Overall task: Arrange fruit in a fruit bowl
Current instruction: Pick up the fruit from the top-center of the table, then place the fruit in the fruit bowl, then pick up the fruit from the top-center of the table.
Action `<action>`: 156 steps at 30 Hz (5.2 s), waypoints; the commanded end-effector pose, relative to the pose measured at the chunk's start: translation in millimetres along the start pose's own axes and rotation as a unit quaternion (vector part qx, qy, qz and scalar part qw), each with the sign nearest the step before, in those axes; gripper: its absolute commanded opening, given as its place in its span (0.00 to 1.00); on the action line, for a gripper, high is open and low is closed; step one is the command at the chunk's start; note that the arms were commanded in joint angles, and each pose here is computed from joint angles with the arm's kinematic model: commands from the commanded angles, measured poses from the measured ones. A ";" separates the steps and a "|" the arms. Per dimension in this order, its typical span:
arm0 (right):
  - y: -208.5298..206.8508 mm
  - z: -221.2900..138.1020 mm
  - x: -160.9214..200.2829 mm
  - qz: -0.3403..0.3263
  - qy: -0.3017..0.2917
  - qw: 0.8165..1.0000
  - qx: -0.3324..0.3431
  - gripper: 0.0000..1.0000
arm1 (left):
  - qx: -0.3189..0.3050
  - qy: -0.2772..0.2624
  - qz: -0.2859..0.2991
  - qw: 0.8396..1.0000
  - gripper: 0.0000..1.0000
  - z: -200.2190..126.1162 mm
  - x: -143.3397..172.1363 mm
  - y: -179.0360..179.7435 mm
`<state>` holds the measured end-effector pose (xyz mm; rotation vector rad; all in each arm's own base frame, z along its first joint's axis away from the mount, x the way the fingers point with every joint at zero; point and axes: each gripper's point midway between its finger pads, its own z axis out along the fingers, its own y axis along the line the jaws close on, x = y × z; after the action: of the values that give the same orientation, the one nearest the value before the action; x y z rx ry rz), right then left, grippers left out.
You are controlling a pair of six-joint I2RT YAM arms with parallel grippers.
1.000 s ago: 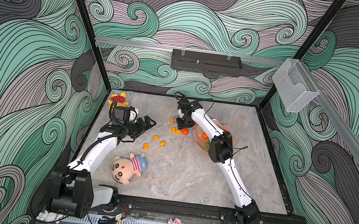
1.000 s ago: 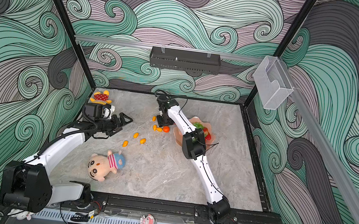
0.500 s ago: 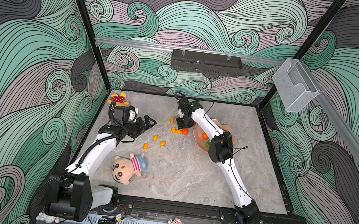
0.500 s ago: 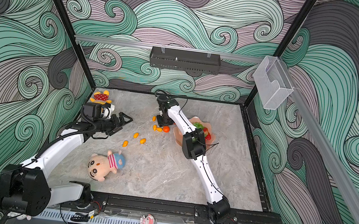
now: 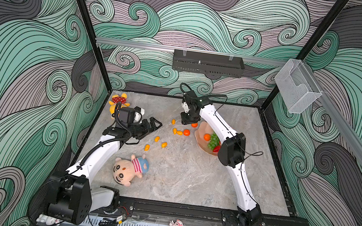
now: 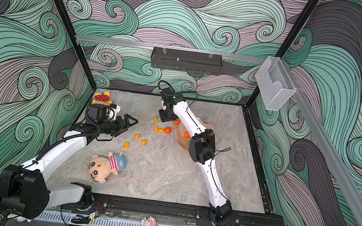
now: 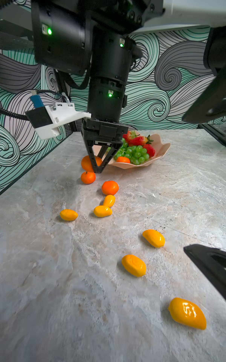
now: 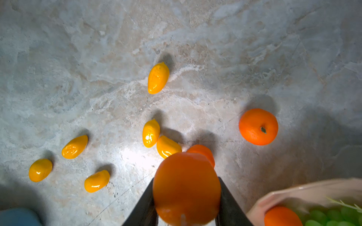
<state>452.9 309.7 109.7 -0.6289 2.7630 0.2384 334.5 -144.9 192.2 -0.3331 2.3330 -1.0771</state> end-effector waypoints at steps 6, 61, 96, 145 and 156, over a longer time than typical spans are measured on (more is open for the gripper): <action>-14.5 -40.3 23.6 0.018 -0.015 1.000 0.011 0.40 | 0.012 0.005 0.032 0.999 0.98 36.5 -4.1 -36.7; -129.5 -18.9 59.9 0.134 0.008 0.986 0.100 0.50 | -0.024 0.054 0.167 0.984 0.98 128.1 59.0 -93.0; 46.0 -56.2 66.2 -0.099 -0.073 0.987 -0.105 0.50 | -0.149 -0.102 0.090 0.979 0.98 -37.3 37.0 7.4; -1.9 51.0 45.4 -0.196 0.089 0.967 0.136 0.54 | -0.121 -0.056 0.021 0.991 0.99 -23.2 27.7 32.0; -9.5 65.6 44.5 -0.191 0.100 0.966 0.145 0.56 | -0.107 -0.047 0.023 0.993 0.99 -22.1 29.5 25.4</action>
<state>435.6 304.8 36.1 -1.1277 2.6860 -0.2903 296.5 -125.4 166.5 -0.4043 2.3749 -0.7476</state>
